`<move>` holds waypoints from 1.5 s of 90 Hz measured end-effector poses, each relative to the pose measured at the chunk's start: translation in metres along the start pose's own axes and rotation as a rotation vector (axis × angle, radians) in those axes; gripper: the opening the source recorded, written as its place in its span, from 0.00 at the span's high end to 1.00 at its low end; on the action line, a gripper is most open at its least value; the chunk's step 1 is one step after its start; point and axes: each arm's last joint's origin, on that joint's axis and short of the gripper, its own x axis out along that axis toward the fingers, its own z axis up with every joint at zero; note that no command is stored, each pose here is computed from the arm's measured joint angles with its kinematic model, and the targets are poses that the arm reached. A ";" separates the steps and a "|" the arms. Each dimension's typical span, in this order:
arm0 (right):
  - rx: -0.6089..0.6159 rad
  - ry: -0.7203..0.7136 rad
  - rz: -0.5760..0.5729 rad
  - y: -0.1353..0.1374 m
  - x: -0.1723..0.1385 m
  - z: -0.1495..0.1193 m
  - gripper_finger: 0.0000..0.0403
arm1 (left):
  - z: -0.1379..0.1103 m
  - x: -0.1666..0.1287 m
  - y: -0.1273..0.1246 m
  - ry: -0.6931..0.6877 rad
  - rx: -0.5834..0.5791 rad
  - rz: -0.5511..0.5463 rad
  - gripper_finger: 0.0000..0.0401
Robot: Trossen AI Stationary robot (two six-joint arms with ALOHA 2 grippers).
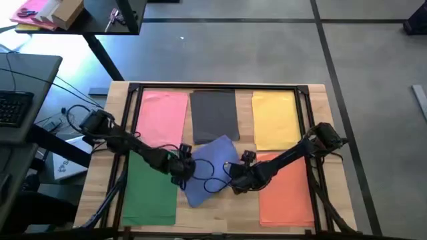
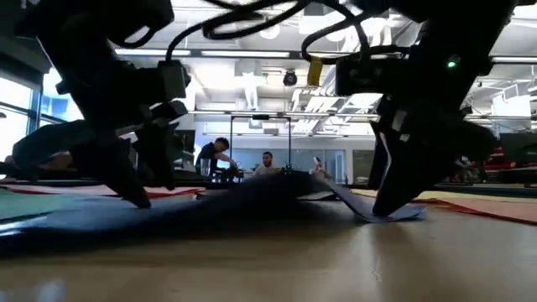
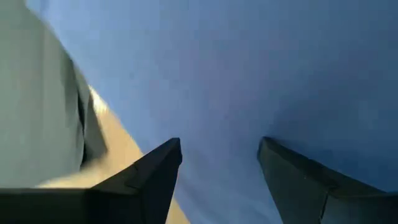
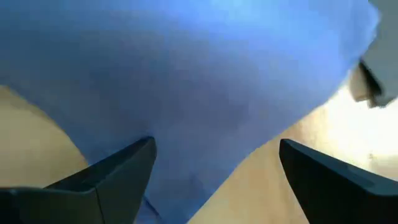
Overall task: Organize paper
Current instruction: Adjust the stacked purple color papers
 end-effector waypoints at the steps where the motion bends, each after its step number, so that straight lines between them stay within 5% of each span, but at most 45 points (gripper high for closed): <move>1: -0.003 0.000 -0.004 -0.001 0.000 0.000 0.18 | 0.002 0.000 -0.002 -0.003 0.004 0.000 0.48; 24: -0.092 0.081 -0.078 -0.016 0.002 0.002 0.18 | 0.027 -0.019 -0.032 -0.058 0.083 -0.027 0.48; 41: -0.176 0.097 -0.157 -0.022 -0.018 0.015 0.18 | 0.035 -0.027 -0.041 -0.113 -0.020 -0.040 0.48; 51: -0.103 0.015 -0.082 -0.009 -0.032 0.028 0.18 | 0.040 -0.029 -0.044 -0.173 -0.110 -0.055 0.48; 65: 0.001 -0.127 0.170 0.029 -0.038 0.030 0.18 | 0.039 -0.033 -0.050 -0.190 -0.092 0.022 0.48; 89: -0.013 -0.026 0.137 0.056 -0.018 0.005 0.18 | 0.025 -0.032 -0.018 -0.009 -0.042 0.135 0.48; 109: -0.004 0.033 0.085 0.039 -0.006 0.012 0.18 | 0.012 0.001 -0.018 0.000 -0.147 0.047 0.49; 135: -0.091 0.164 -0.027 0.013 -0.009 0.019 0.18 | 0.022 -0.013 -0.051 -0.050 -0.175 -0.044 0.49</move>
